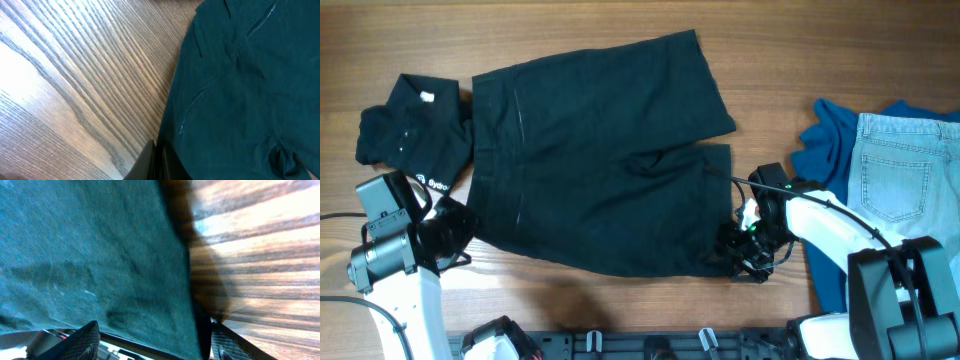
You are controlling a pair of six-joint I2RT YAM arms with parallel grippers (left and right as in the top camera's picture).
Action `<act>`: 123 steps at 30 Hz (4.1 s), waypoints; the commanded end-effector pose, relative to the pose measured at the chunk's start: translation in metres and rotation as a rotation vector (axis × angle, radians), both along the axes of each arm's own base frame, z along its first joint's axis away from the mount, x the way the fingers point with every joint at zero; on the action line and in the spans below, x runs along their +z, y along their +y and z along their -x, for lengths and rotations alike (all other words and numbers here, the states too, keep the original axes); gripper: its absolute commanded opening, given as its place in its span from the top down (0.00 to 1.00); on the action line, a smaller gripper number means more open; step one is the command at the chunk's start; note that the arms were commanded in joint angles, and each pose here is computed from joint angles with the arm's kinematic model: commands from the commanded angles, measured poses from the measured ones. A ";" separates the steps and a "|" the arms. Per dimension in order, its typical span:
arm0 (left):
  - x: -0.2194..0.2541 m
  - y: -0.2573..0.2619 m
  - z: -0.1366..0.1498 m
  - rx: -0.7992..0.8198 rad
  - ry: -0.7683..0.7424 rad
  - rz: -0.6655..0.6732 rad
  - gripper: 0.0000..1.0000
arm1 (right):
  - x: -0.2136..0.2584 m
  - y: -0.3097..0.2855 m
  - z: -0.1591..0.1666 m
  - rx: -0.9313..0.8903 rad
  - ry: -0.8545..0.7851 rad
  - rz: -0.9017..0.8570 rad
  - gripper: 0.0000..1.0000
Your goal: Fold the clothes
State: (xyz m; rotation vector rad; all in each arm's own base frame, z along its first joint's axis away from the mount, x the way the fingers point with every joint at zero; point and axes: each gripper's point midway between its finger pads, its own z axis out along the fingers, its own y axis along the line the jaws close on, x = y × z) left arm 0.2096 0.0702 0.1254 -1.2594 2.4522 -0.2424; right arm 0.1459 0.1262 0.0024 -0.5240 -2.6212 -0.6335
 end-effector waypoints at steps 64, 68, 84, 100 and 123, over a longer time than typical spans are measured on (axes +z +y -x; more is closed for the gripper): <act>-0.029 0.033 -0.193 -0.154 -0.278 -0.253 0.33 | 0.150 0.003 -0.412 -0.246 -1.223 -0.447 0.01; -0.055 0.024 -0.159 -0.216 -0.110 -0.217 0.31 | 0.100 -0.049 -0.382 -0.178 -0.998 -0.331 0.00; -0.091 0.001 -0.083 -0.292 0.208 -0.096 0.29 | -0.011 -0.008 -0.315 0.240 -0.773 0.029 0.88; -0.050 0.004 -0.089 -0.370 0.183 -0.137 0.28 | 0.108 -0.094 -0.225 0.112 -0.566 0.422 0.00; -0.039 -0.002 -0.108 -0.401 0.100 -0.119 0.27 | 0.011 -0.034 -0.311 0.106 -0.716 0.073 0.67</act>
